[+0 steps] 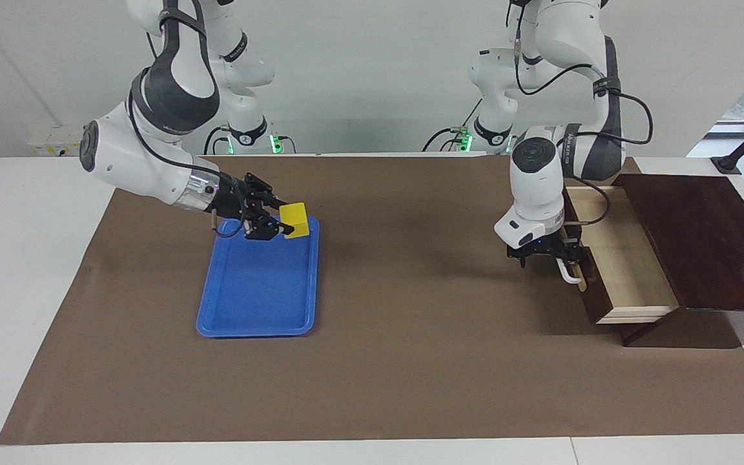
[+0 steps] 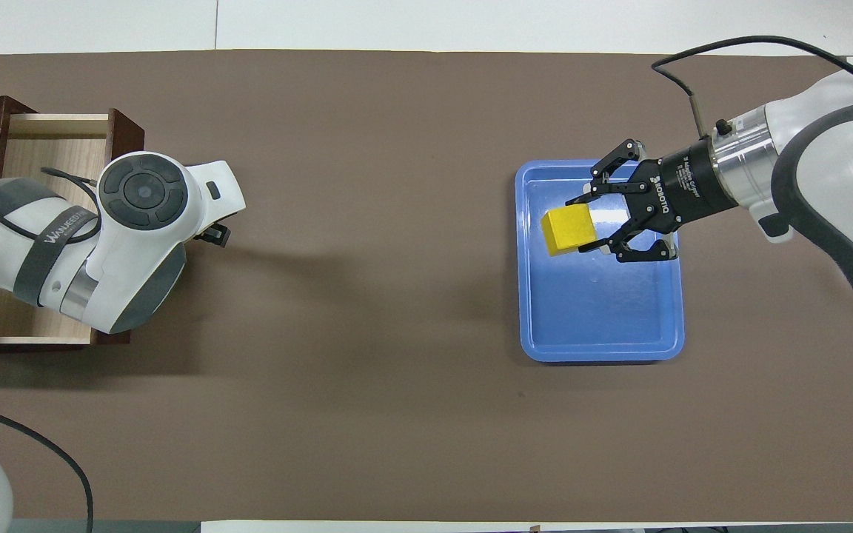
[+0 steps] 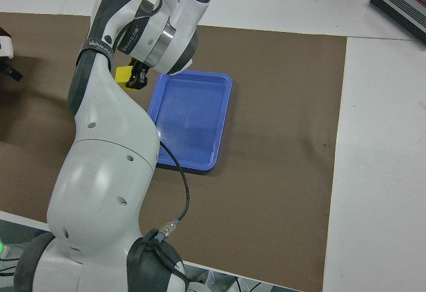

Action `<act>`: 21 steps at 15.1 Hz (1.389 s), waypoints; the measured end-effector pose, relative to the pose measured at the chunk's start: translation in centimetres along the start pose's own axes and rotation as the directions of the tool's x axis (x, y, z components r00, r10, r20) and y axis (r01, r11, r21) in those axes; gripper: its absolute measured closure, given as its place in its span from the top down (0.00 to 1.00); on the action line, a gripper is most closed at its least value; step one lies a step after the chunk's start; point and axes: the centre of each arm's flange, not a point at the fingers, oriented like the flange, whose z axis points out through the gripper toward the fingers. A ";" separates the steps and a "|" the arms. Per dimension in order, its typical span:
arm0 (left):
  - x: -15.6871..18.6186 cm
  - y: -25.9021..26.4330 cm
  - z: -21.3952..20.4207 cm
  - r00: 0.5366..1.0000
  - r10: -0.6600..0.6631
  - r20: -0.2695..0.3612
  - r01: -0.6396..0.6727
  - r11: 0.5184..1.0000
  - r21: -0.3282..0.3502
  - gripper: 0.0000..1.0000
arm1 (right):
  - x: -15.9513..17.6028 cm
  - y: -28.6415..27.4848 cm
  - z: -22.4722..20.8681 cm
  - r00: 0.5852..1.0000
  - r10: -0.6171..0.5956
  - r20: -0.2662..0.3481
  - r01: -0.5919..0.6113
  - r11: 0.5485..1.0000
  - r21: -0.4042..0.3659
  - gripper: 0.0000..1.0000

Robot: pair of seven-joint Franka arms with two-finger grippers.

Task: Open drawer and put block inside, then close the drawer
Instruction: 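Lift the cube with the right gripper while the left gripper opens the drawer, then carry the cube toward the left gripper while the left gripper approaches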

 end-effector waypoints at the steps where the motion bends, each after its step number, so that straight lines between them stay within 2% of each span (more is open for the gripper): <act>1: 0.1 -0.1 -0.3 1.000 0.006 0.001 -0.006 1.000 0.000 1.00 | 0.0 0.0 0.0 1.000 0.000 0.000 0.000 1.000 0.000 0.55; 4: 0.8 -1.7 -3.3 0.999 -0.022 0.043 0.023 0.999 -0.042 1.00 | 0.0 0.0 0.0 1.000 0.000 0.000 0.000 1.000 0.000 0.55; 7: 1.6 -3.9 -8.8 0.992 -0.117 0.056 0.125 0.979 -0.163 1.00 | 0.0 0.0 0.0 1.000 0.000 0.000 0.000 1.000 0.001 0.55; 9: 1.4 -5.0 -11.5 0.974 -0.211 0.077 0.224 0.943 -0.246 1.00 | 0.0 0.0 0.0 1.000 0.000 0.000 0.000 1.000 0.000 0.55; 11: 1.0 -5.8 -13.2 0.931 -0.347 0.117 0.366 0.890 -0.273 1.00 | -0.3 0.0 0.2 1.000 0.003 0.000 -0.003 1.000 -0.004 0.55; 12: 0.8 -5.8 -13.8 0.892 -0.428 0.147 0.452 0.846 -0.283 1.00 | -1.0 -0.1 0.8 1.000 0.007 -0.002 -0.007 1.000 -0.011 0.55; 15: 0.5 -5.0 -15.3 0.736 -0.632 0.243 0.677 0.678 -0.286 1.00 | -4.9 -0.7 4.1 1.000 0.022 -0.022 -0.022 1.000 -0.003 0.55; 18: 0.6 -3.2 -16.6 0.565 -0.761 0.320 0.825 0.508 -0.248 1.00 | -9.1 -1.3 7.8 0.996 0.078 -0.037 -0.075 0.996 0.057 0.55; 19: 0.7 -2.4 -17.0 0.495 -0.800 0.340 0.868 0.443 -0.222 1.00 | -10.2 -1.5 8.8 0.994 0.102 -0.031 -0.099 0.991 0.086 0.55; 21: 0.8 -1.2 -17.4 0.313 -0.871 0.379 0.949 0.277 -0.148 1.00 | -12.2 -1.8 11.1 0.990 0.142 -0.012 -0.139 0.981 0.133 0.55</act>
